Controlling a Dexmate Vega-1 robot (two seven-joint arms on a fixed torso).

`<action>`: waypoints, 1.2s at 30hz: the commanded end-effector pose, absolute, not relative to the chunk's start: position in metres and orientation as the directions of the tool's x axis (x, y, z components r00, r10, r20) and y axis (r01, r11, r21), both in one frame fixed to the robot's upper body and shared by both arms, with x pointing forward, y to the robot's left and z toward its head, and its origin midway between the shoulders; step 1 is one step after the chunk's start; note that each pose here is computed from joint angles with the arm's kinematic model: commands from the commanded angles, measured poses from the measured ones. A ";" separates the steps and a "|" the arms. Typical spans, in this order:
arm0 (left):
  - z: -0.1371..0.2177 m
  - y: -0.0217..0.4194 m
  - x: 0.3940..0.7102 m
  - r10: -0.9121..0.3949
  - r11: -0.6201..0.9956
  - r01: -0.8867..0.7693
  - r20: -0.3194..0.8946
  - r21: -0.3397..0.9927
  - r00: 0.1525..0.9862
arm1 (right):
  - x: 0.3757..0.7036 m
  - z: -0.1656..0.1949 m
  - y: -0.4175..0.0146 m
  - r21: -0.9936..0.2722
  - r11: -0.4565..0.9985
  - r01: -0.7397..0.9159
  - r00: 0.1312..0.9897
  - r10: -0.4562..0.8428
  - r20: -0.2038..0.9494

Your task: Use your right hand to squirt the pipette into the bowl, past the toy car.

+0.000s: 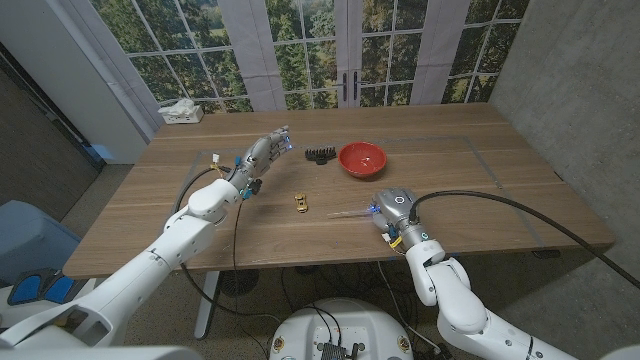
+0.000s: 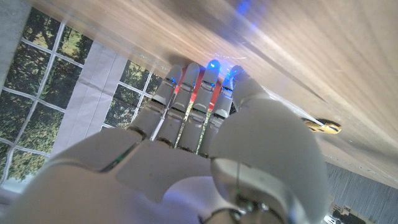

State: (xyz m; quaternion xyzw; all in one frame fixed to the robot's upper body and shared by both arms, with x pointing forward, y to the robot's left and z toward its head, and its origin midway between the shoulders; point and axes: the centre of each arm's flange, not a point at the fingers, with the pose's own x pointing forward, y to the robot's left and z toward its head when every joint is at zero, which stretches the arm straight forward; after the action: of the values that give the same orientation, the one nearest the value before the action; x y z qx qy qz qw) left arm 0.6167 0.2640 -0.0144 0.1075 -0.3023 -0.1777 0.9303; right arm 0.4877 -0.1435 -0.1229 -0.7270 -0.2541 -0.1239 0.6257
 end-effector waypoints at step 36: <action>0.047 0.233 0.573 -0.651 0.547 0.159 0.298 0.822 0.698 | 0.482 -0.065 -0.143 -0.668 -0.179 0.722 0.690 0.253 0.678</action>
State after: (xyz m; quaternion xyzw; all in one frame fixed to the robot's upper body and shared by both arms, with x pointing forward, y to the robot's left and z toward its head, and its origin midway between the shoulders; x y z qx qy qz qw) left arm 0.5816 0.2455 0.0370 0.3552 -0.3004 -0.2256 0.8560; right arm 0.4838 -0.1479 -0.0784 -0.7358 -0.3173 -0.1977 0.5647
